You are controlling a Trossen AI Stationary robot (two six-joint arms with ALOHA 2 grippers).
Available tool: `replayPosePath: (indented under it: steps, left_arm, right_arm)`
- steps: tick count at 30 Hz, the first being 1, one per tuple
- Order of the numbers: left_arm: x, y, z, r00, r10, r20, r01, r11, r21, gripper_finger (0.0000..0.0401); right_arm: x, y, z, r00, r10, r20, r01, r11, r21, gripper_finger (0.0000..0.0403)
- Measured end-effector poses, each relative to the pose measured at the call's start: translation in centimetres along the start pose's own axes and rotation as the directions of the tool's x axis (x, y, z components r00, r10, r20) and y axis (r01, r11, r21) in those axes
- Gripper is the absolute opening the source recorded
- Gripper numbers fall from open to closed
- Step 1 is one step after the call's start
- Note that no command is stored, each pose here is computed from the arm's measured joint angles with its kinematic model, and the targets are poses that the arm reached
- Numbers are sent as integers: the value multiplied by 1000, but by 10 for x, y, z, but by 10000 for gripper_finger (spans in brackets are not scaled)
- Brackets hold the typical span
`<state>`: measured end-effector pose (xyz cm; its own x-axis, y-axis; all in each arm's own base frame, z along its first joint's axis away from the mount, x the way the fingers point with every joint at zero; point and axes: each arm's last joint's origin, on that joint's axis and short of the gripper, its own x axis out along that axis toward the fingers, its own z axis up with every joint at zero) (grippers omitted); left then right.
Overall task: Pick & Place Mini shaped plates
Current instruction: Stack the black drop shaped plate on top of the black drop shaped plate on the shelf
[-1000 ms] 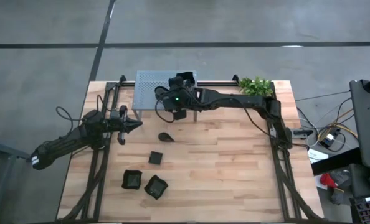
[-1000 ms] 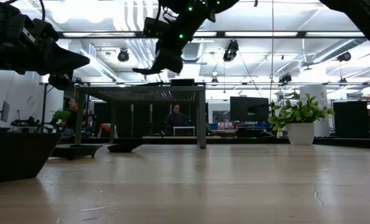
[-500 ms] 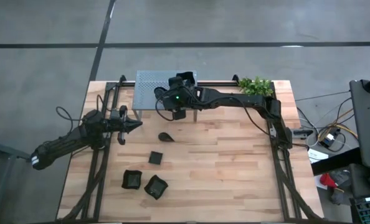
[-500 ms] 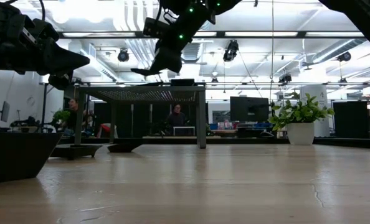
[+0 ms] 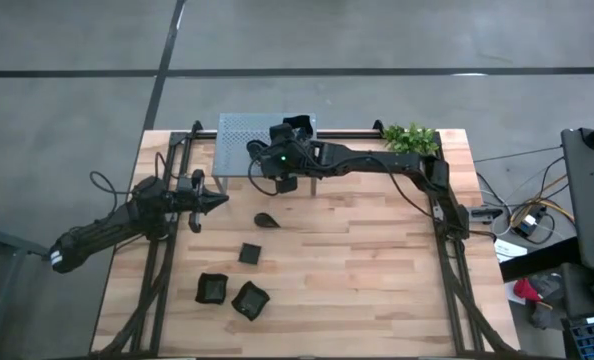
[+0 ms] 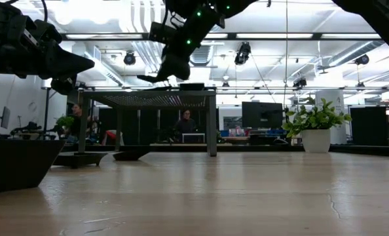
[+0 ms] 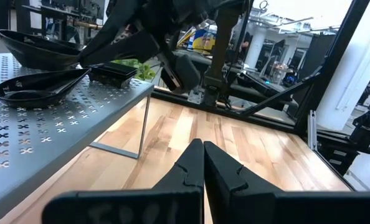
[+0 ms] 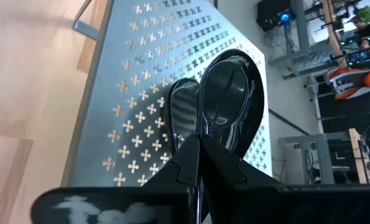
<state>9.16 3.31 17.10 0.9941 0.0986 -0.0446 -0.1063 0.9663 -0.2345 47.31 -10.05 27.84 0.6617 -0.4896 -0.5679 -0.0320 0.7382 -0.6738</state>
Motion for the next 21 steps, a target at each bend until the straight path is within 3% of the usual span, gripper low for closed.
replayPosePath:
  steps: [9, 21]
  left_arm:
    - [0, 0, 0, 1000, 0, 0, 0, 1000, 0, 3]
    - [0, 0, 0, 1000, 0, 0, 0, 1000, 0, 3]
  right_arm:
    - [0, 1, 0, 1000, 7, 4, -7, 1000, 8, 14]
    - [0, 1, -1, 1000, -1, -11, 1, 999, 40, 73]
